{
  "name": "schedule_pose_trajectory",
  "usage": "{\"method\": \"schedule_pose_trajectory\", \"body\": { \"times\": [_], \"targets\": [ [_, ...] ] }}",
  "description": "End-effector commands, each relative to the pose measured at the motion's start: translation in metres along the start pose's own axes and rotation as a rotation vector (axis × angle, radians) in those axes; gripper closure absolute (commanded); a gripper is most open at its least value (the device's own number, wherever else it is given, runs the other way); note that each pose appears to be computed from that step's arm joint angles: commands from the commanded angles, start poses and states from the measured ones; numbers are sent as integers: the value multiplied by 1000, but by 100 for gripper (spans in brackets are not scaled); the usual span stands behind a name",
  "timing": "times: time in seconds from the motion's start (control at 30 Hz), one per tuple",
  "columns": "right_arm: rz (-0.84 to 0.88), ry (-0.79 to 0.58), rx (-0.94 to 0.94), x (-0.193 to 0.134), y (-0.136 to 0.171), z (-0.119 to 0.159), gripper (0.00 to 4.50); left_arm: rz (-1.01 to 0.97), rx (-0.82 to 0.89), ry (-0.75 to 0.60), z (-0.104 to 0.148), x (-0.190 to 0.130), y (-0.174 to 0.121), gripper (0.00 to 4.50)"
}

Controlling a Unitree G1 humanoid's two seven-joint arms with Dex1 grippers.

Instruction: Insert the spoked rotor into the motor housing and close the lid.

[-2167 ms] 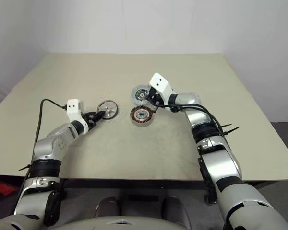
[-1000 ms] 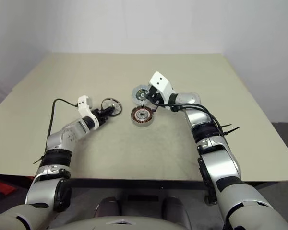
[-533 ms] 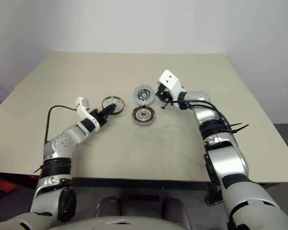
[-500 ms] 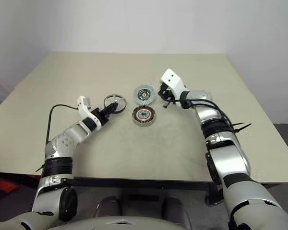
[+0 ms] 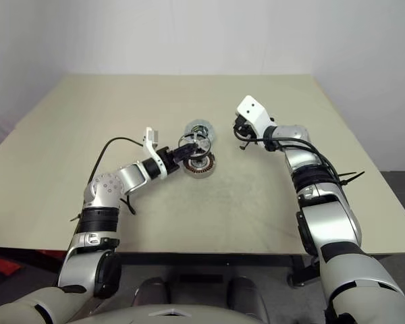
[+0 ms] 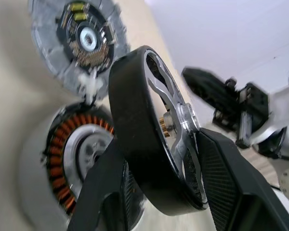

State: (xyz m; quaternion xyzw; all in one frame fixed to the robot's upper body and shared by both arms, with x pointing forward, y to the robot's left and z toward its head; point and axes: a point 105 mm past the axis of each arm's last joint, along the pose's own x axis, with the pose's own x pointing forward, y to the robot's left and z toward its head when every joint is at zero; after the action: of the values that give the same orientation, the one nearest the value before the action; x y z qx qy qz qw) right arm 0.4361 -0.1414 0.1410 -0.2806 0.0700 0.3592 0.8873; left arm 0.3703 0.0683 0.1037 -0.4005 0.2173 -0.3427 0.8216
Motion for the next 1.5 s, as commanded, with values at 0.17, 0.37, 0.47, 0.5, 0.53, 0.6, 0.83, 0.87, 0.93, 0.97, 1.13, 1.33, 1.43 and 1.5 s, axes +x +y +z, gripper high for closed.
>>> {"method": "schedule_pose_trajectory", "body": {
  "times": [0.17,0.37,0.47,0.5,0.53,0.6,0.83,0.87,0.93,0.97,1.13,1.33,1.43,1.5],
  "targets": [
    [-42,-63,-26,-5,-10,20,450,-31,-47,48,-3,8,-3,292],
    [-38,-71,-25,-4,-8,22,450,-31,-49,78,-8,10,-1,292],
    [-36,-71,-25,-4,-8,22,450,-25,-50,77,-8,11,0,292],
    [-36,-71,-25,-4,-8,22,450,-23,-49,75,-7,12,0,292],
    [-35,-71,-25,-4,-7,22,450,-23,-50,71,-6,12,1,292],
    [-34,-71,-26,-4,-7,22,450,-18,-50,66,-5,12,2,292],
    [-35,-70,-28,-3,-7,22,450,-5,-48,58,-4,13,5,292],
    [-34,-70,-28,-3,-7,22,450,-4,-48,58,-4,12,6,292],
    [-33,-69,-29,-3,-7,22,450,1,-48,55,-4,10,7,292],
    [-33,-69,-29,-3,-7,21,450,3,-48,55,-4,9,8,292],
    [-34,-71,-29,-3,-7,22,450,11,-38,58,-6,5,10,220],
    [-33,-70,-30,-1,-6,21,450,23,-37,46,-4,-1,12,35],
    [-32,-70,-31,0,-5,21,450,17,-37,38,-1,-5,11,3],
    [-32,-70,-32,0,-5,21,450,6,-33,33,1,-9,8,3]
  ]
}}
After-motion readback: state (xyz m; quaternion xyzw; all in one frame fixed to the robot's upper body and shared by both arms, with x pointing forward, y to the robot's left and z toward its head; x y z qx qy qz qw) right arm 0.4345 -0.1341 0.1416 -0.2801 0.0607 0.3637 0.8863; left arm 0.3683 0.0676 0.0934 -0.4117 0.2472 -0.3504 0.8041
